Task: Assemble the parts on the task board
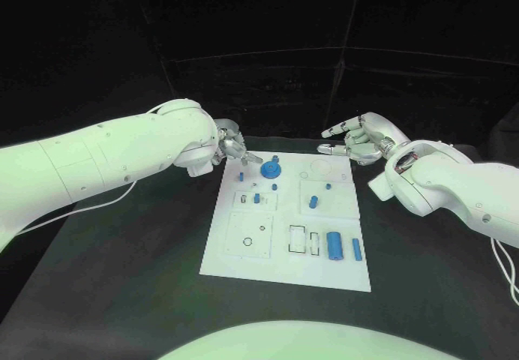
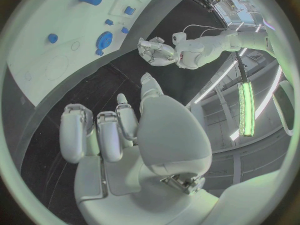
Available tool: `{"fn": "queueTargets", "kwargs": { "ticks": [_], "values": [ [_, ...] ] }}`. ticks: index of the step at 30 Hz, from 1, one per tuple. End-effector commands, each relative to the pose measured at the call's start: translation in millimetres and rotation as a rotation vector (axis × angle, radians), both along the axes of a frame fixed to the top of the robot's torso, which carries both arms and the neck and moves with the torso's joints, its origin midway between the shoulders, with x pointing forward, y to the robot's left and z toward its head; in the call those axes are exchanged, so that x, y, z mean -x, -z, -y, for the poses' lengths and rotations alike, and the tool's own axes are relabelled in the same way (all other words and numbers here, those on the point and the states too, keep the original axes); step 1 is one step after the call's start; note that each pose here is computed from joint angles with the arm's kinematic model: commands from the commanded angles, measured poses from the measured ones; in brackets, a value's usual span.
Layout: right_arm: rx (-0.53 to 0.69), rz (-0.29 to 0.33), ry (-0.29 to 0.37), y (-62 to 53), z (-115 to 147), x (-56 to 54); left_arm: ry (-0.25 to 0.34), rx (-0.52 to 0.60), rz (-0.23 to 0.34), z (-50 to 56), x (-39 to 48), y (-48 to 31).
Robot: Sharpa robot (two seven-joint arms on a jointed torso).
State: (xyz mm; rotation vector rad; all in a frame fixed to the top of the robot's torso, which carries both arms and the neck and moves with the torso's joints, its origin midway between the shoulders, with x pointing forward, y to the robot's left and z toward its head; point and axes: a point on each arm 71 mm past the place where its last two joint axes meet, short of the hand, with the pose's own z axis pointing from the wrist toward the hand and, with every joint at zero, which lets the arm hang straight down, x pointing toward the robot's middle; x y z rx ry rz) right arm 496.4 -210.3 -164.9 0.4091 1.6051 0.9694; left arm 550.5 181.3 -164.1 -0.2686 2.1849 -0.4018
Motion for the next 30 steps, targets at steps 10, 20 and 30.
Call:
{"fn": "queueTargets", "kwargs": {
  "ticks": [10,20,30],
  "values": [
    [-0.007,-0.001,-0.020,-0.6,-6,-0.9,-0.003,-0.117,-0.097,-15.0,-27.9,9.3],
    [-0.008,0.002,-0.023,-0.8,-7,-0.9,-0.027,-0.165,-0.108,-18.7,-36.9,26.2],
    [-0.009,0.003,-0.025,-0.6,-8,-1.5,-0.023,-0.163,-0.116,-15.2,-39.8,34.0]
  ]
}}
